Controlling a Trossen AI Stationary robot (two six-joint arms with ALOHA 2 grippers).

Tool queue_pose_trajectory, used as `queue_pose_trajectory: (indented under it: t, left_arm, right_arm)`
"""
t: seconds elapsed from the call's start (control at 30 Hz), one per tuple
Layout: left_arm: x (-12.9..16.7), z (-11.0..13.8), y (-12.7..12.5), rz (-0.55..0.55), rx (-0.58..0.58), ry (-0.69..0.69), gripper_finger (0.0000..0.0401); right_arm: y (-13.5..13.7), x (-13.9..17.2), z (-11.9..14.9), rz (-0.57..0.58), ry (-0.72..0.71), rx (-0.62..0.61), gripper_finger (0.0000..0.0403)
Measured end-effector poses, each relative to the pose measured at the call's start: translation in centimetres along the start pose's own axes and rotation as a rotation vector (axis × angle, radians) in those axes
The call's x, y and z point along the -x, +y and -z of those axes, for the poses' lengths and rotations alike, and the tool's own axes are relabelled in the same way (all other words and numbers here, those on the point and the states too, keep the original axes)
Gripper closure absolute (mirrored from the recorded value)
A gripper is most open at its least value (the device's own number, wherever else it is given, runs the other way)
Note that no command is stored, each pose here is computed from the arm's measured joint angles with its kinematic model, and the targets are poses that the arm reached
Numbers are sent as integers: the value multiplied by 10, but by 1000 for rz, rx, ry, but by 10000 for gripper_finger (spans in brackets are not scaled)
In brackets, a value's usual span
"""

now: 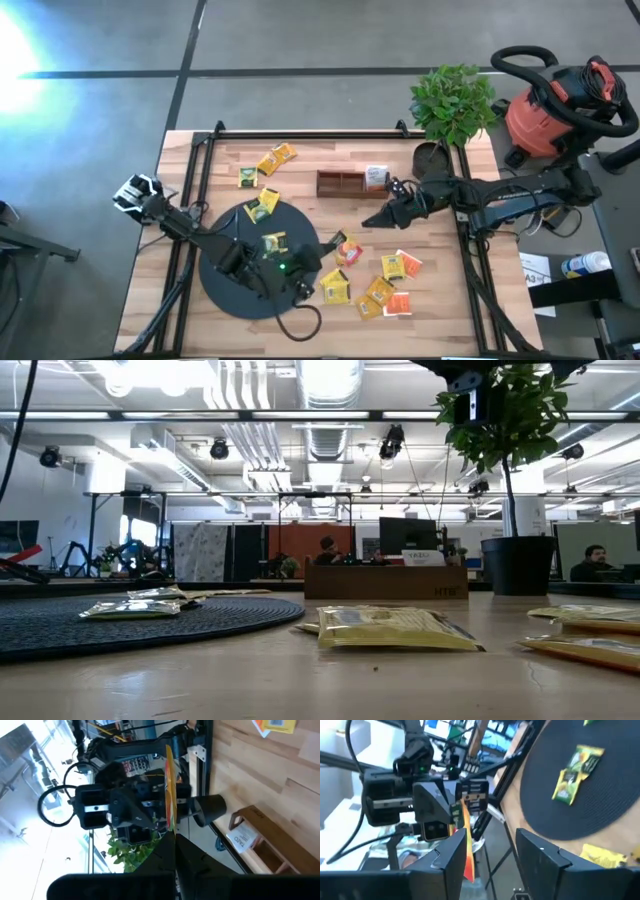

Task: Pick & Place Tea
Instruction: Put the orange tea bag into the middle section of the wooden organizer

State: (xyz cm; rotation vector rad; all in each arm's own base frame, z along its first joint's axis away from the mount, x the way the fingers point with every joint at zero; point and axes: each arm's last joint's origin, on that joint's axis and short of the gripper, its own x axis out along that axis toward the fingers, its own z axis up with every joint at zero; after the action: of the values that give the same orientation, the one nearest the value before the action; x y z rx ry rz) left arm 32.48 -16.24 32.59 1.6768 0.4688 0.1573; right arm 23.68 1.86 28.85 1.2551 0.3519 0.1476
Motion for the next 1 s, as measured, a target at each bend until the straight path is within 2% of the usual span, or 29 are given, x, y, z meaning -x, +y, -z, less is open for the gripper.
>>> queue_pose_trajectory:
  t: [0.23, 0.43, 0.67, 1.0]
  left_arm:
    - [-4, -5, -3, -6, 4, -9, 401]
    - [-5, -5, -1, -24, 19, -9, 401]
    - [-6, -5, -1, -28, 27, -18, 401]
    - [-15, 3, 2, -39, 52, -4, 401]
  right_arm:
    - [2, -17, -3, -125, 29, 11, 255]
    - [-7, -26, -2, -87, 69, -18, 252]
    - [0, -25, -4, -164, 65, 2, 249]
    - [0, -28, 3, -165, 113, -11, 266]
